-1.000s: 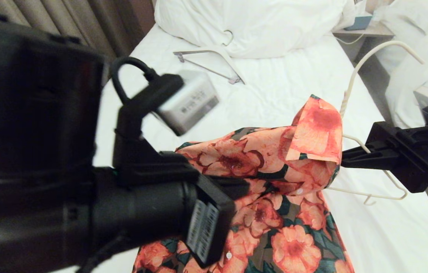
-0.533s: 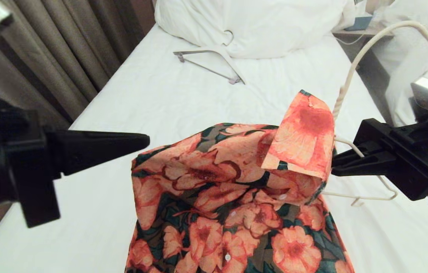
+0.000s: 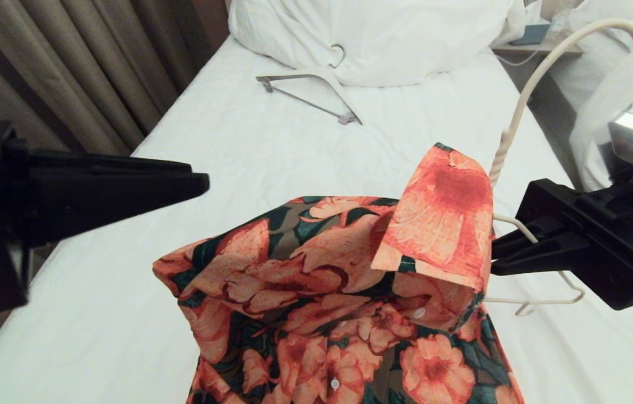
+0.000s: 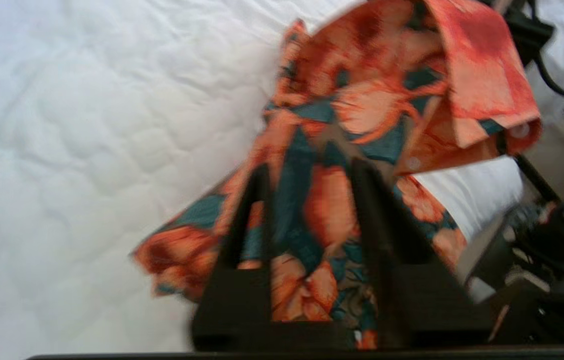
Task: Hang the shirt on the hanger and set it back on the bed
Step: Hook the other side of the shirt onto the hanger
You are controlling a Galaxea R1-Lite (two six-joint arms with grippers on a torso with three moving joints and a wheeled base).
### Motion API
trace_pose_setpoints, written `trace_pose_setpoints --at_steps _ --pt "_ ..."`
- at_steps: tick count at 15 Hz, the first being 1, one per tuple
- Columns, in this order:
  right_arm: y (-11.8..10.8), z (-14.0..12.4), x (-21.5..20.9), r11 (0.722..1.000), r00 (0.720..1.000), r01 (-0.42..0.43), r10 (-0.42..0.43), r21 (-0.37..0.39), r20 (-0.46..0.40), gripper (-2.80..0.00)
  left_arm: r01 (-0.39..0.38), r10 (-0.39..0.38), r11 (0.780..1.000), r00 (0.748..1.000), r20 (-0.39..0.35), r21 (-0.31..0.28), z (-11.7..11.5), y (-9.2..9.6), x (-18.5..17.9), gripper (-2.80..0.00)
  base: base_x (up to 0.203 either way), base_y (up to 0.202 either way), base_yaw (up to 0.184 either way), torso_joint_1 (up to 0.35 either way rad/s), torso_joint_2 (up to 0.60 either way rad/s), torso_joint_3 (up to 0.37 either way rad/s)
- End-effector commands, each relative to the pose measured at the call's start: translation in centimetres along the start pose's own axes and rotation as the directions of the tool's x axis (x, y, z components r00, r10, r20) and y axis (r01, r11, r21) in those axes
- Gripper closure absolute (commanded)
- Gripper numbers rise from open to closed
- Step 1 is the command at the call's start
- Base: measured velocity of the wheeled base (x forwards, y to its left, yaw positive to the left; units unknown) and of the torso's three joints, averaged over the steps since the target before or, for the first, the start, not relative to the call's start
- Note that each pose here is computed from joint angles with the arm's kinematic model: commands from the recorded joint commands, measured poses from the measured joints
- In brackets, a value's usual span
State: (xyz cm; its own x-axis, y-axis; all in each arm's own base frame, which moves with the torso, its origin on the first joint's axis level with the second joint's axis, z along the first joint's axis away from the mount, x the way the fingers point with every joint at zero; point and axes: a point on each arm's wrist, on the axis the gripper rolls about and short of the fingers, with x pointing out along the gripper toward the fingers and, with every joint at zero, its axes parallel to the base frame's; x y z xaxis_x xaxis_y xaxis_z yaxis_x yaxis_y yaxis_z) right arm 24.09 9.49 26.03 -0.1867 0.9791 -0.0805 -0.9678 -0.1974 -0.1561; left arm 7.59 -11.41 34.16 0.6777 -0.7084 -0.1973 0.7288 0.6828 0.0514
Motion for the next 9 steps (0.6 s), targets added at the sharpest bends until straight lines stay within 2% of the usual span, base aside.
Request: trace_pose_setpoints --at_steps 1,6,9 --pt "0.0 -0.1 0.0 1.000 1.000 -0.006 0.006 -0.002 0.006 0.00 0.051 -0.049 0.998 0.997 -0.060 0.031 -0.4 -1.3 2.3 -2.80 0.000 0.000 0.000 0.000 0.00 0.000" --pt "-0.8 -0.7 0.1 1.000 1.000 -0.005 0.005 0.015 0.003 0.00 0.154 -0.151 0.983 0.988 -0.036 0.098 -0.2 -2.8 3.4 -2.80 0.000 0.000 0.000 0.000 0.00 0.000" --pt "-0.8 -0.7 0.1 1.000 1.000 -0.005 0.005 0.017 0.003 0.00 0.205 -0.200 0.972 0.978 -0.057 0.111 -0.4 -3.7 4.7 -2.80 0.000 0.000 0.000 0.000 0.00 0.000"
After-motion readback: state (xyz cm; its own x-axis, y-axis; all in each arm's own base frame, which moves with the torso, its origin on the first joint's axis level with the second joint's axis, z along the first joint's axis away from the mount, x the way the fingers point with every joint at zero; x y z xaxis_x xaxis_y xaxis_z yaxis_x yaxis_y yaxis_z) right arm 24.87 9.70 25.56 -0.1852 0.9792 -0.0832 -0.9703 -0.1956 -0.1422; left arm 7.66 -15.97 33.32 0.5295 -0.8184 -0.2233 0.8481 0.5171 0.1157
